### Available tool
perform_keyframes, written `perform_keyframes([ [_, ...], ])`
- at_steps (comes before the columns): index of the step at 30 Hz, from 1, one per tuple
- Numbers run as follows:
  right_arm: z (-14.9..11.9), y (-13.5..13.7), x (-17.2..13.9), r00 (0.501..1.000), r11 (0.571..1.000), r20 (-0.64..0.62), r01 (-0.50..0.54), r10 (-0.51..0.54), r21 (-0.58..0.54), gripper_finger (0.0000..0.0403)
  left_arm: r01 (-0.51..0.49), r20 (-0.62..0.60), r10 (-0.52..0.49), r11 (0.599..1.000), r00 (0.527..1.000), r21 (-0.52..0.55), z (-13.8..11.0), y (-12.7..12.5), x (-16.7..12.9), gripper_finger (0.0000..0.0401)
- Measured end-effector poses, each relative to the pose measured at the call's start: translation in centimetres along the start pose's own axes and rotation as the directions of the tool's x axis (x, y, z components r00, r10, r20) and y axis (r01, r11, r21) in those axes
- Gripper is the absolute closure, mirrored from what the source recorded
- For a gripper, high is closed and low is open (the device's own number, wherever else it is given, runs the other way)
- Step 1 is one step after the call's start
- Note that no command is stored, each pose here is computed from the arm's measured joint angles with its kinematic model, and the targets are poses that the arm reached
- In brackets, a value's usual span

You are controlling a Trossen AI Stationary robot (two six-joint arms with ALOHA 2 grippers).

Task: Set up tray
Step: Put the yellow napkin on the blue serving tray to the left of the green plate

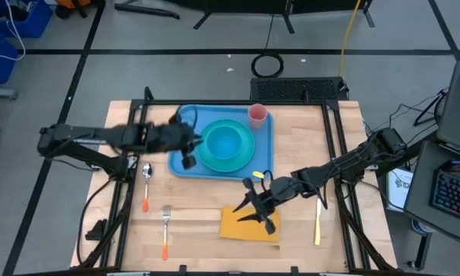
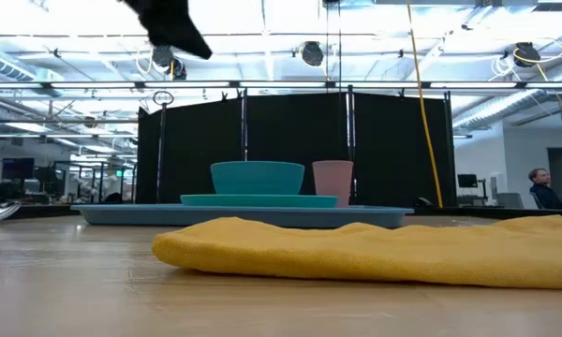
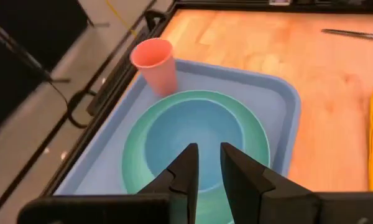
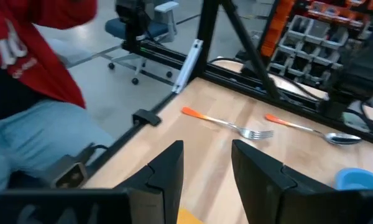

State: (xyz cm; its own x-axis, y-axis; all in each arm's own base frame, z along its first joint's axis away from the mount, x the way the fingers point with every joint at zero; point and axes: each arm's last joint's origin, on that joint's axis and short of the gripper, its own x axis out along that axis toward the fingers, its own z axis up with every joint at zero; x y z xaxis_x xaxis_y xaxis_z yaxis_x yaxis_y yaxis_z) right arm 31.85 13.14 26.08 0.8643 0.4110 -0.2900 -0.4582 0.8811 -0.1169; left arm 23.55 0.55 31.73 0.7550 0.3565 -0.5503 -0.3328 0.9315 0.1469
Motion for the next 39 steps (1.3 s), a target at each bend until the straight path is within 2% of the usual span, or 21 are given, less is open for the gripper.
perform_keyframes([
  [6,2.1,1.7,-2.4,0.998,0.999,0.05,-0.047,0.048,-0.021,0.0275,0.1,0.2,-0.121,0.989,0.972,0.113,-5.2,-4.4,0.6,0.0329],
  [10,3.2,2.6,-3.9,0.994,0.997,0.081,-0.069,0.071,-0.029,0.0275,0.12,0.315,-0.21,0.952,0.926,0.283,-7.4,-6.8,0.4,0.0329],
  [12,2.9,3.1,-4.3,0.993,0.996,0.086,-0.08,0.083,-0.032,0.0275,0.122,0.338,-0.237,0.937,0.911,0.328,-8.2,-7.5,0.5,0.0329],
  [15,2.4,3.2,-4.7,0.996,0.999,0.073,-0.04,0.043,-0.033,0.0275,0.137,0.326,-0.249,0.934,0.912,0.329,-9.2,-8.1,0.4,0.0329],
  [18,2.0,3.1,-5.3,0.995,0.999,0.098,0.028,-0.025,-0.028,0.0275,0.225,0.297,-0.336,0.909,0.894,0.351,-10.0,-8.5,0.3,0.0329],
  [20,1.5,3.1,-5.6,0.993,0.999,0.114,0.045,-0.041,-0.027,0.0275,0.319,0.257,-0.42,0.879,0.87,0.355,-10.7,-8.8,0.5,0.0329],
  [23,1.0,2.9,-6.1,0.985,0.998,0.162,0.057,-0.051,-0.03,0.0275,0.434,0.261,-0.502,0.857,0.825,0.278,-10.5,-8.9,0.4,0.0329],
  [26,1.0,2.8,-6.8,0.978,0.997,0.2,0.066,-0.059,-0.03,0.0275,0.454,0.298,-0.525,0.847,0.797,0.279,-10.2,-9.2,0.0,0.0329],
  [28,0.8,2.8,-7.0,0.977,0.997,0.204,0.068,-0.06,-0.03,0.0275,0.42,0.3,-0.507,0.853,0.808,0.309,-10.3,-9.4,-0.3,0.0329],
  [33,0.6,2.8,-7.1,0.975,0.997,0.212,0.07,-0.062,-0.031,0.0275,0.284,0.251,-0.403,0.871,0.88,0.401,-11.4,-10.1,0.3,0.0329],
  [37,0.6,2.7,-7.1,0.975,0.997,0.211,0.075,-0.066,-0.033,0.0275,0.261,0.212,-0.386,0.854,0.898,0.45,-12.2,-11.3,1.1,0.0329],
  [39,0.6,2.6,-7.1,0.975,0.997,0.211,0.076,-0.068,-0.031,0.0275,0.239,0.172,-0.365,0.833,0.915,0.499,-12.9,-11.9,1.7,0.0329],
])
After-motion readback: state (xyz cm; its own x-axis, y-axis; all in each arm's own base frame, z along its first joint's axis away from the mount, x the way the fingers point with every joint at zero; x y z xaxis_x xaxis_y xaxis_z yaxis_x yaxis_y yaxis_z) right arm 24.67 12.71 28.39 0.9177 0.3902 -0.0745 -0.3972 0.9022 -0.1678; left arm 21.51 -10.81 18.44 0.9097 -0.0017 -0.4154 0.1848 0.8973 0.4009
